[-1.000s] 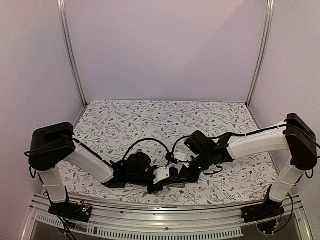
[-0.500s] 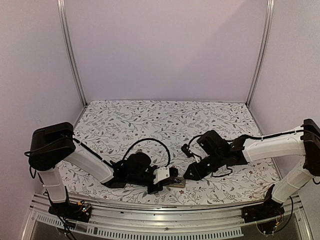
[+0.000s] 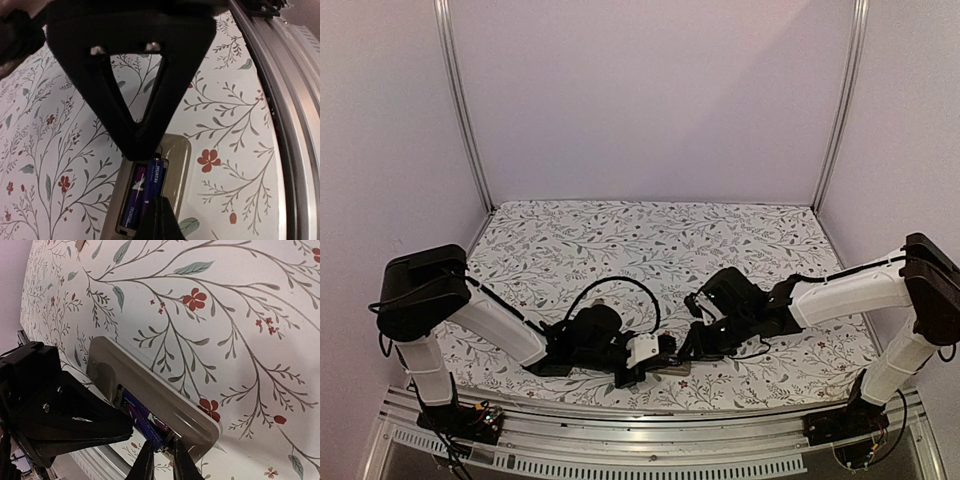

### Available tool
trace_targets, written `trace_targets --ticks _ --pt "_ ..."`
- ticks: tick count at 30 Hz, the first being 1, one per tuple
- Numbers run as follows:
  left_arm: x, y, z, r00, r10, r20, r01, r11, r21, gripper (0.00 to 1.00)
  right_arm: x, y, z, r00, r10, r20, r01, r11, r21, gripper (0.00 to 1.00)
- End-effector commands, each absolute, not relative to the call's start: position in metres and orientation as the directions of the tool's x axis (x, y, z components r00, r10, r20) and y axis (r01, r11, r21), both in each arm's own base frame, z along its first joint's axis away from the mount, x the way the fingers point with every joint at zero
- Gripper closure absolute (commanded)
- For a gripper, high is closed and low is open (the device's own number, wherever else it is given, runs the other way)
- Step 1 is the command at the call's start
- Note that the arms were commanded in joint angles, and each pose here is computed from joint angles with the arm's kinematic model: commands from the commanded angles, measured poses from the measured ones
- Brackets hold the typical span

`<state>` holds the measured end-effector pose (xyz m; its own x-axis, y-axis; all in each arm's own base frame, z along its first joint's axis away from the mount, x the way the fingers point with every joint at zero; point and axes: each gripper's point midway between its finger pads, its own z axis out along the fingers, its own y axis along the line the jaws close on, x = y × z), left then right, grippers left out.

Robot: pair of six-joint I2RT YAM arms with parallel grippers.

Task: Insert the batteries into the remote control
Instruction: Load the battery into the battery compartment.

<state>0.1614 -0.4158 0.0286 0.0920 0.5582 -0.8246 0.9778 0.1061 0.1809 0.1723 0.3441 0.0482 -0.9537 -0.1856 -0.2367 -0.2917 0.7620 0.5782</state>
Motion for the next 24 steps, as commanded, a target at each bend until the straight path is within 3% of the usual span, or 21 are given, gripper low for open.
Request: trace_targets --ticks 1,9,17,24 --pt "0.155 -0.377 -0.020 0.003 0.704 -0.710 0.986 0.117 0.119 1.00 0.174 0.352 0.043 -0.968 -0.161 -0.194 -0.245 0.779 0.576 0.88" --pt "0.155 -0.379 -0.018 0.007 0.696 -0.718 0.986 0.113 0.119 1.00 0.167 0.351 0.042 -0.971 -0.179 -0.160 -0.239 0.792 0.562 0.93" --pt "0.155 -0.379 -0.018 0.008 0.693 -0.721 0.986 0.113 0.119 1.00 0.162 0.352 0.044 -0.974 -0.177 -0.143 -0.227 0.800 0.555 0.85" --pt "0.154 -0.378 -0.019 0.005 0.693 -0.720 0.987 0.112 0.115 1.00 0.160 0.352 0.034 -0.974 -0.189 -0.129 -0.229 0.813 0.536 0.92"
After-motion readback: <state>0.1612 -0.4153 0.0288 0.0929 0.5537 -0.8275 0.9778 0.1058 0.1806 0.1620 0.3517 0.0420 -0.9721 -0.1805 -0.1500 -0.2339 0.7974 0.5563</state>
